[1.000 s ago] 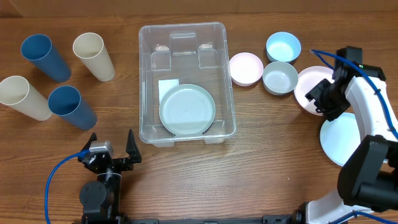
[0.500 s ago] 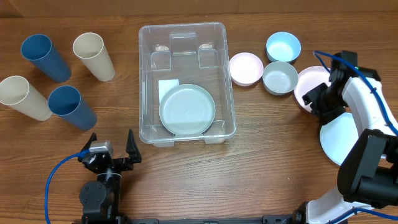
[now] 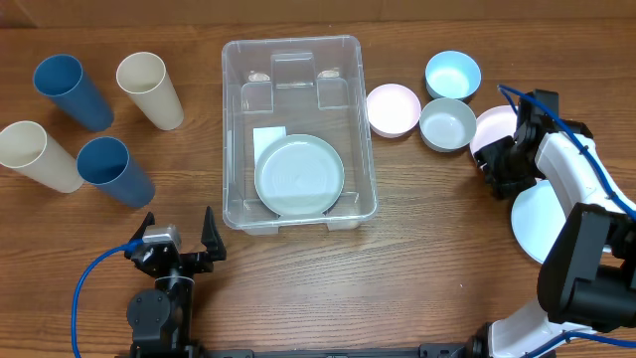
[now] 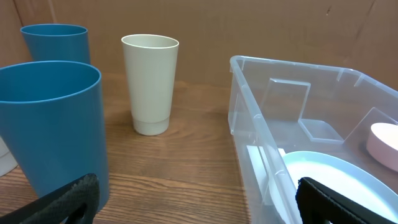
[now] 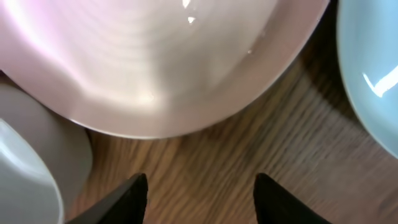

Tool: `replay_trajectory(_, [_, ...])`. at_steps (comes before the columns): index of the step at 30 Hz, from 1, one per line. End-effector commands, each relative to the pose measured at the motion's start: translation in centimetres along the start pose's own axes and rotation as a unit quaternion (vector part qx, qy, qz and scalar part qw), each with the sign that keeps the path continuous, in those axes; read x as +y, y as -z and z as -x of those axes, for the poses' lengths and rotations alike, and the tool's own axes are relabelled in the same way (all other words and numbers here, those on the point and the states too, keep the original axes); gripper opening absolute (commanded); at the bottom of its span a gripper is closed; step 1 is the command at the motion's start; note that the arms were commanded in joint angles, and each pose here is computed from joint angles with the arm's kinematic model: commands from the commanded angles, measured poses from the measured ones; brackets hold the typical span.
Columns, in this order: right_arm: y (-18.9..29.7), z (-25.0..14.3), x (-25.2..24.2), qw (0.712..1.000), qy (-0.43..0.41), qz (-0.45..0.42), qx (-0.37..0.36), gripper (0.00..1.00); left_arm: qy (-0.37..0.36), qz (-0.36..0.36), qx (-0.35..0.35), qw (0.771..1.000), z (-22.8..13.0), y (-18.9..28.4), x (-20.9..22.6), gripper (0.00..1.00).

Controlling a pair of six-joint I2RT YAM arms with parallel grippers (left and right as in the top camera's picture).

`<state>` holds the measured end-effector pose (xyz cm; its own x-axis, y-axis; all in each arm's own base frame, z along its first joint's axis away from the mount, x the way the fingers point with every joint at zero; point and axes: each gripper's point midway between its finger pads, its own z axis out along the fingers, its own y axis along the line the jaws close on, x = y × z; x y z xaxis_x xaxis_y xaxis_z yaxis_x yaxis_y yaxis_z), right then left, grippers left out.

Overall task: Pack container
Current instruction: 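Move the right gripper to the pink plate's rim and grasp it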

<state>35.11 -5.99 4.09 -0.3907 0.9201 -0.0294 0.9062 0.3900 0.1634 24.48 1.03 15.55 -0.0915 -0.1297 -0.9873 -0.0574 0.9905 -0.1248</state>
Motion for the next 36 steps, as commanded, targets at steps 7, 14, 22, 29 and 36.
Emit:
replay_trajectory(7, [-0.8,1.1,-0.1,0.998,-0.061,0.001,-0.035,0.5,-0.007,-0.003,-0.002,1.0,0.0,0.0,-0.1,1.0])
replay_trajectory(14, [-1.5,1.8,-0.2,0.996,-0.077,-0.001,-0.046,0.48,-0.007,-0.003,-0.002,1.0,0.0,0.0,-0.1,1.0])
replay_trajectory(22, [-4.9,1.8,-1.0,0.995,-0.094,-0.027,-0.025,0.47,-0.007,-0.003,-0.002,1.0,0.0,0.0,-0.1,1.0])
replay_trajectory(29, [-5.4,2.3,-0.9,0.995,-0.1,-0.019,-0.023,0.11,-0.007,-0.003,-0.002,1.0,0.0,0.0,-0.1,1.0])
replay_trajectory(36, [-4.8,3.9,-0.9,0.995,-0.091,-0.008,-0.028,0.04,-0.007,-0.003,-0.002,1.0,0.0,0.0,-0.1,1.0])
